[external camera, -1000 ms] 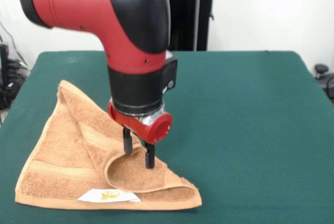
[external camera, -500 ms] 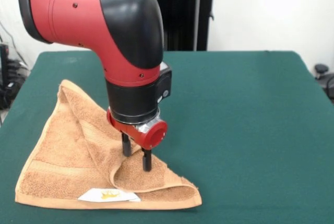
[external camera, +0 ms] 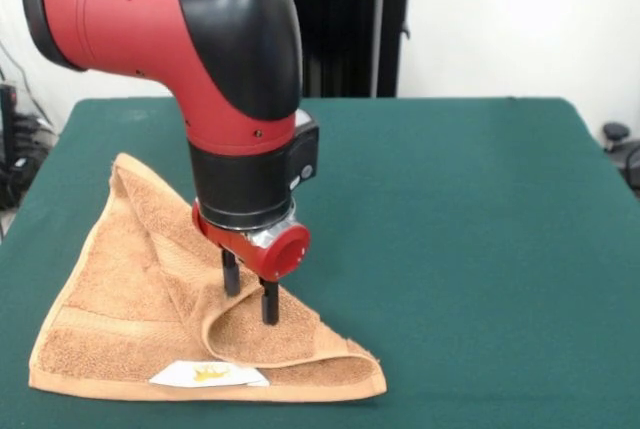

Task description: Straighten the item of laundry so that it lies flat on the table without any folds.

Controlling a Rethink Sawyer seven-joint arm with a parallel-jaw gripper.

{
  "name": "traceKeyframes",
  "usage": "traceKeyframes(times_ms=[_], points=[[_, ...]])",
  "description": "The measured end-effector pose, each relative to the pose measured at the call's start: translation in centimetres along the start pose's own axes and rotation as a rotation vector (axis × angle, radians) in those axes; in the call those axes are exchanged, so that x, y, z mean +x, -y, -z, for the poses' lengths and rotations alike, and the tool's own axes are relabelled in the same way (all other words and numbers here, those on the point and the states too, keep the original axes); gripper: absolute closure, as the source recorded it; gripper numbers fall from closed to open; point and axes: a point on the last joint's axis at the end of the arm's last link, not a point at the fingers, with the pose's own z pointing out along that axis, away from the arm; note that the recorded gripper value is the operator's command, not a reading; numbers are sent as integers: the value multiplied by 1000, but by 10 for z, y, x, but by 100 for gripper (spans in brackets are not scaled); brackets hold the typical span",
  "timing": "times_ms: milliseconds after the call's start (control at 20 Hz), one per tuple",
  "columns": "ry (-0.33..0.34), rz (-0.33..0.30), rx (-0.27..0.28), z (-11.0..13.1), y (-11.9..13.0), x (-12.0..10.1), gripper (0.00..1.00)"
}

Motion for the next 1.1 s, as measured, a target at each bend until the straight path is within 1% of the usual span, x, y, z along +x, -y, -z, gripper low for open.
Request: traceKeyframes(times_ms=[100,150,550,750,1100], points=[[12,-1,-6,9,-1,-4,0],[24,-3,-12,19,-2,-9,0],[73,-13,-35,56,-4,-29,0],[85,-13,-41,65,-5,-33,0],[86,-13,-41,65,-5,-33,0]])
